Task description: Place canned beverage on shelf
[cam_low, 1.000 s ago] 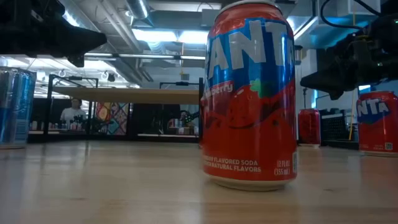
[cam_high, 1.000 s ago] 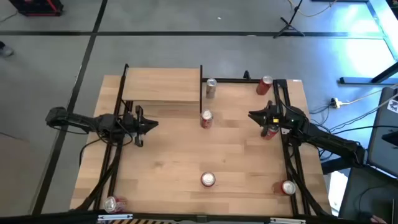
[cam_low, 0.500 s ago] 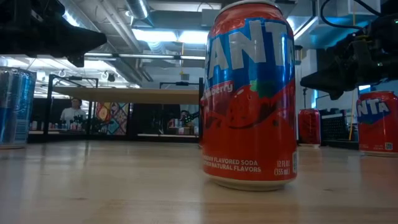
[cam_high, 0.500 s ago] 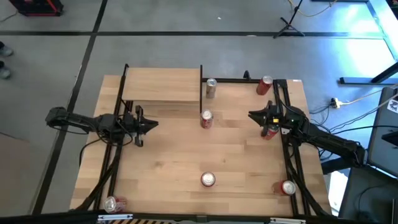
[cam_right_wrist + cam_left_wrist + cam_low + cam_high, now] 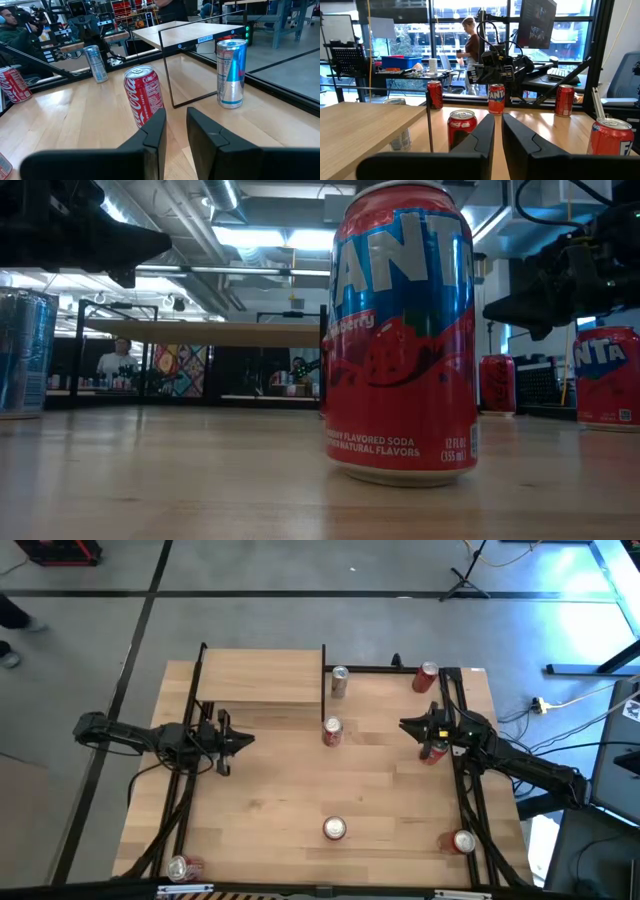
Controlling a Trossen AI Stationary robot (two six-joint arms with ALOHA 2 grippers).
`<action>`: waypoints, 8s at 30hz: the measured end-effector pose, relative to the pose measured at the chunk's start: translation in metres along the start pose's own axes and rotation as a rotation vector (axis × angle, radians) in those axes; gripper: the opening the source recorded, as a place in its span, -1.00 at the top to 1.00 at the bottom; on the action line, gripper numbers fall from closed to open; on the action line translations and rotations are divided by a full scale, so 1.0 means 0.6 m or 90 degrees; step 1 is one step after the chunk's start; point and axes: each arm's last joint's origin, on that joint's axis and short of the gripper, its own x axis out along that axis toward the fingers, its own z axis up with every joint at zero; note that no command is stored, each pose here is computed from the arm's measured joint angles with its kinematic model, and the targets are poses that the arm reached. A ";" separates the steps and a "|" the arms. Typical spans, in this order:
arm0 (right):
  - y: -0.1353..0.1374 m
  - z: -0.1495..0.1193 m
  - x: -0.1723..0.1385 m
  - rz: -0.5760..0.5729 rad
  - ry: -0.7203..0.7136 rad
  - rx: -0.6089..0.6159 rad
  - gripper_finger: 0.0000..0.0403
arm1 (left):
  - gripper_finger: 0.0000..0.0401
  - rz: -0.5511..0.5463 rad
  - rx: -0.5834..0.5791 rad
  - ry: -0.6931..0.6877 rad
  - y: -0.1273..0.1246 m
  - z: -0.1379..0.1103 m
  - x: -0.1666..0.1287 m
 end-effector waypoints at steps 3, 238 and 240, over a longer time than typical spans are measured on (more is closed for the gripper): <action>0.000 0.000 0.000 0.000 0.000 0.000 0.66 | 0.86 0.000 0.000 0.000 0.000 0.000 0.000; 0.013 0.207 0.309 -0.320 0.724 0.123 -0.83 | 0.07 0.274 -0.175 -0.247 0.033 0.064 -0.014; 0.011 0.196 0.311 -0.320 0.713 0.129 -0.83 | 0.07 0.274 -0.176 -0.247 0.033 0.064 -0.014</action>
